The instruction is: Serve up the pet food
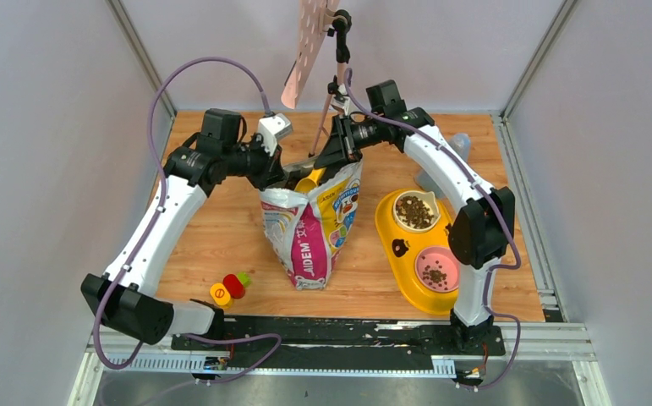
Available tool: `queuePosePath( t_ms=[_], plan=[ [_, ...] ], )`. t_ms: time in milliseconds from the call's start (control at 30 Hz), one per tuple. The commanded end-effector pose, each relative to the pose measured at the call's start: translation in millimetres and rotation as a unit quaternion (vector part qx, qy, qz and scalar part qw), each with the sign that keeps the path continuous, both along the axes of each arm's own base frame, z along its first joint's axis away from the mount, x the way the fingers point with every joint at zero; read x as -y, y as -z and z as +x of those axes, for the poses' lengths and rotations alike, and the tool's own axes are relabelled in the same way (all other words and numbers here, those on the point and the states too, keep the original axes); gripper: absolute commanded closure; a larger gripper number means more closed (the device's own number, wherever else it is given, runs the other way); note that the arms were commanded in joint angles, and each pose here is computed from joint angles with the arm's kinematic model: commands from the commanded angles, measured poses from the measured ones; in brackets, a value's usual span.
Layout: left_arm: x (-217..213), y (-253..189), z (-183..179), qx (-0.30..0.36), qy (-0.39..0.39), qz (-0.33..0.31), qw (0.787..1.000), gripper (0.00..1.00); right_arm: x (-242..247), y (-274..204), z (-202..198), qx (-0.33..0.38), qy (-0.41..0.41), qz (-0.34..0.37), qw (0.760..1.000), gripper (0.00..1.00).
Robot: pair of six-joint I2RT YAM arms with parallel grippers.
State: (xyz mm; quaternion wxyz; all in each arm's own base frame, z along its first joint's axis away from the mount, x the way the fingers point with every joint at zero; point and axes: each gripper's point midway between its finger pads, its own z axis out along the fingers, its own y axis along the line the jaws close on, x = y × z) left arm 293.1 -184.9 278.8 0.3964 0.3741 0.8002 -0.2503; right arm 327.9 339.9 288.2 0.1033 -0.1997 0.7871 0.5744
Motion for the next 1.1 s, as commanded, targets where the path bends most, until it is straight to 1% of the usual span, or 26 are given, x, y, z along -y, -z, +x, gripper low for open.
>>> queuePosePath(
  t_ms=[0,100,233,367,400,500,600,733,900,967,1067],
  plan=[
    [-14,-64,3,0.096,-0.012,-0.010,0.995,1.00,41,-54,34,0.028,0.118,0.002,0.993,1.00],
    [-13,-70,4,0.099,-0.019,-0.021,0.995,1.00,37,-54,29,0.063,0.137,-0.030,0.988,1.00],
    [-12,-83,10,0.095,-0.060,-0.055,0.992,1.00,28,-60,17,0.103,0.139,-0.044,0.984,1.00],
    [-9,-97,16,0.079,-0.113,-0.114,0.984,1.00,20,-65,13,0.129,0.144,-0.051,0.980,1.00],
    [-6,-96,14,0.060,-0.122,-0.131,0.982,1.00,18,-66,12,0.129,0.141,-0.050,0.980,1.00],
    [3,-99,14,0.044,-0.113,-0.159,0.980,1.00,17,-72,10,0.136,0.136,-0.042,0.980,1.00],
    [4,-99,16,0.050,-0.105,-0.156,0.981,1.00,22,-85,6,0.136,0.131,-0.021,0.982,1.00],
    [-2,-100,16,0.080,-0.096,-0.130,0.984,1.00,39,-89,7,0.111,0.142,-0.007,0.984,1.00],
    [-12,-93,10,0.112,-0.071,-0.073,0.988,1.00,72,-99,22,0.069,0.166,0.021,0.984,1.00],
    [-12,-89,9,0.120,-0.054,-0.060,0.990,1.00,83,-96,23,0.027,0.166,0.035,0.985,1.00],
    [-13,-81,8,0.115,-0.038,-0.039,0.992,1.00,90,-79,16,-0.059,0.140,0.067,0.986,1.00]
  ],
)
